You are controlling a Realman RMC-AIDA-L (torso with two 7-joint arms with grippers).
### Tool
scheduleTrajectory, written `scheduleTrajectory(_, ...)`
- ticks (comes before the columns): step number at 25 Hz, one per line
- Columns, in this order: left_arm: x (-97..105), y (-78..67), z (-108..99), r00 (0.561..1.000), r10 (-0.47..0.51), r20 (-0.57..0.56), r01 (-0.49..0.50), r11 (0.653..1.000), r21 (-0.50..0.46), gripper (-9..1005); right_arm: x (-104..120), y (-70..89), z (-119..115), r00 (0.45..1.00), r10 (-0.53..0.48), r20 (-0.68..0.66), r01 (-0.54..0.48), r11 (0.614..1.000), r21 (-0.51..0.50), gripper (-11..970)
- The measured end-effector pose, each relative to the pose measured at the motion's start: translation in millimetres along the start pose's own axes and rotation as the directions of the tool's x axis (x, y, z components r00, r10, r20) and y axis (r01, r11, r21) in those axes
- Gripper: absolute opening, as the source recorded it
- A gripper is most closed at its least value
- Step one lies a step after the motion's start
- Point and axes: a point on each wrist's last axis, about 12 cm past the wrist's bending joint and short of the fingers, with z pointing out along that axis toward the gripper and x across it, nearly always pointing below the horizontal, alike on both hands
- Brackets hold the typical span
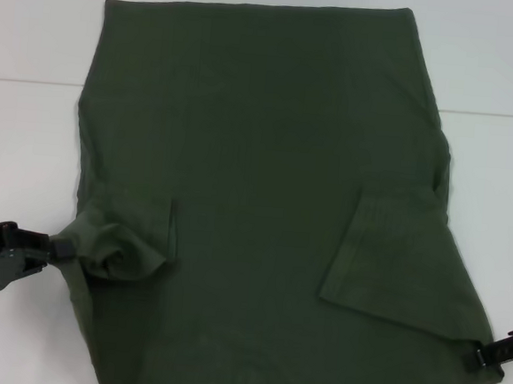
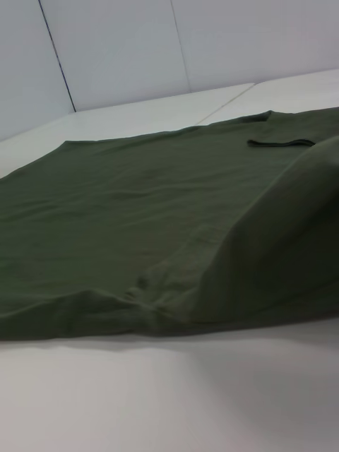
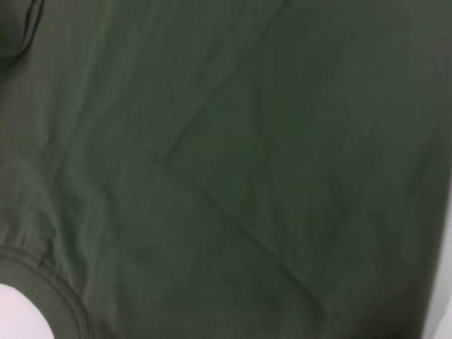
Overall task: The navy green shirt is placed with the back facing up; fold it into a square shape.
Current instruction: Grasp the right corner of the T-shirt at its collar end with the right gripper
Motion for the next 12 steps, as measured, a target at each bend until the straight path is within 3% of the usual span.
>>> scheduleTrajectory(12, 1.5, 2.1, -2.4, 1.000, -0.009, 0.011, 0.009, 1.000, -0.001, 3, -5.3, 9.3, 5.3, 1.000, -0.014, 0.006, 0.014, 0.999, -0.035, 681)
